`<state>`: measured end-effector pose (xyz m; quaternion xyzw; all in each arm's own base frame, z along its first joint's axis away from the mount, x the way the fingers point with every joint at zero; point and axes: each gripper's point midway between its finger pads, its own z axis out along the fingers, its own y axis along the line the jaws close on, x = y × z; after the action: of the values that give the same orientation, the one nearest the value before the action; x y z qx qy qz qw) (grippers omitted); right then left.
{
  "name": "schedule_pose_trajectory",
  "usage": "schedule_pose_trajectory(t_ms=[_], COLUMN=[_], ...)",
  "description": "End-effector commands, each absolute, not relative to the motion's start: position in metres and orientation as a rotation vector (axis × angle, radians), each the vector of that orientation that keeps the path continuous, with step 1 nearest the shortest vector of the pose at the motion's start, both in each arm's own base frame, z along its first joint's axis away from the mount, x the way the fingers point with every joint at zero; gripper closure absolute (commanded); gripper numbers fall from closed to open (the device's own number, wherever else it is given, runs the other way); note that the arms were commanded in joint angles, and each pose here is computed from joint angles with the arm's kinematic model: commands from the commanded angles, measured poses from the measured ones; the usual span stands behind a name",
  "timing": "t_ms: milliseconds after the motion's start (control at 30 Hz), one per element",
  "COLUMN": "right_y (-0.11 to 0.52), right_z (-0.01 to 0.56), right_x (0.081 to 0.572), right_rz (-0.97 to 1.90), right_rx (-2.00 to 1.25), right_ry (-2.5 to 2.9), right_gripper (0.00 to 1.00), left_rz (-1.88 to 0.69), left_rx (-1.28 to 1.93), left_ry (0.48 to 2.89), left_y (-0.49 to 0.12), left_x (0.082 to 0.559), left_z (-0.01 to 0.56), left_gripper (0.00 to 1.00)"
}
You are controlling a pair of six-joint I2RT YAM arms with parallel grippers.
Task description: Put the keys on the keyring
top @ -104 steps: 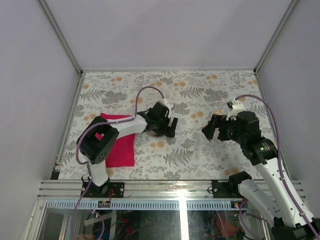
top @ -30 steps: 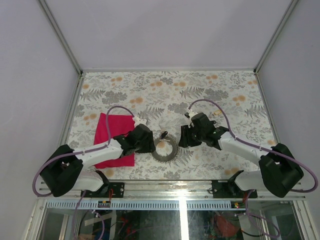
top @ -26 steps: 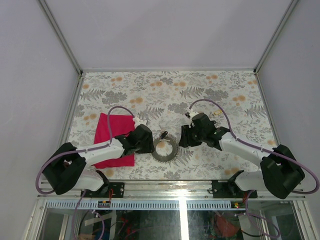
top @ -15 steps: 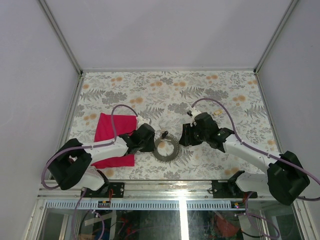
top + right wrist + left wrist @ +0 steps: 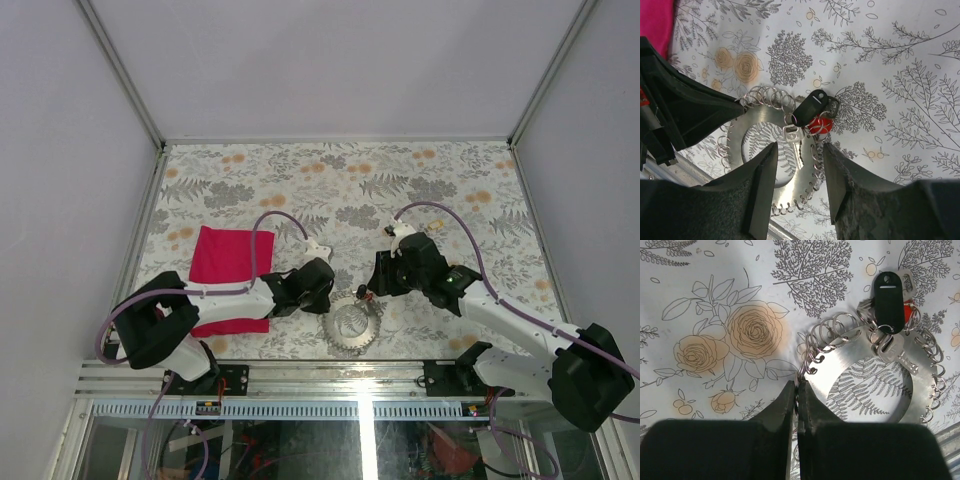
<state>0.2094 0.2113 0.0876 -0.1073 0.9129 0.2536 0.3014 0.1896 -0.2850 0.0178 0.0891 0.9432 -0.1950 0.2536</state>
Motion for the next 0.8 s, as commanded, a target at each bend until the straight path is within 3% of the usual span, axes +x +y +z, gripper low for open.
schedule_pose_trajectory(t_ms=[0,133,333,533,767], right_y=[0.214,0.221,0.236,0.262,0.28], right_z=[0.094,0.096,0.101,0.091,0.077], right_x=[0.213,0.214,0.221,0.219,0.227], right_rz=[0.674,0.708,0.703,0.655,0.509], right_rx=[-0.312,-0.331,-0.328,-0.373,-0.348], right_ry=[2.381,2.378,2.396,2.44,2.508], right_gripper=[0.52,0.5,0.47,0.45,0.49], left_rz=[-0.489,-0.5,-0.509,-0.515,-0.508], left_rx=[0.243,0.225,0.181,0.116,0.065], left_ry=[2.509,2.48,2.472,2.451,2.387], left_y=[-0.281,-0.275,-0.267,-0.254,-0.239], left_x=[0.199,0.198,0.194,0.191,0.192], left_z=[0.022,0.032,0.036,0.041,0.057], left_gripper=[0.97,0.86,0.76,0.73,0.69])
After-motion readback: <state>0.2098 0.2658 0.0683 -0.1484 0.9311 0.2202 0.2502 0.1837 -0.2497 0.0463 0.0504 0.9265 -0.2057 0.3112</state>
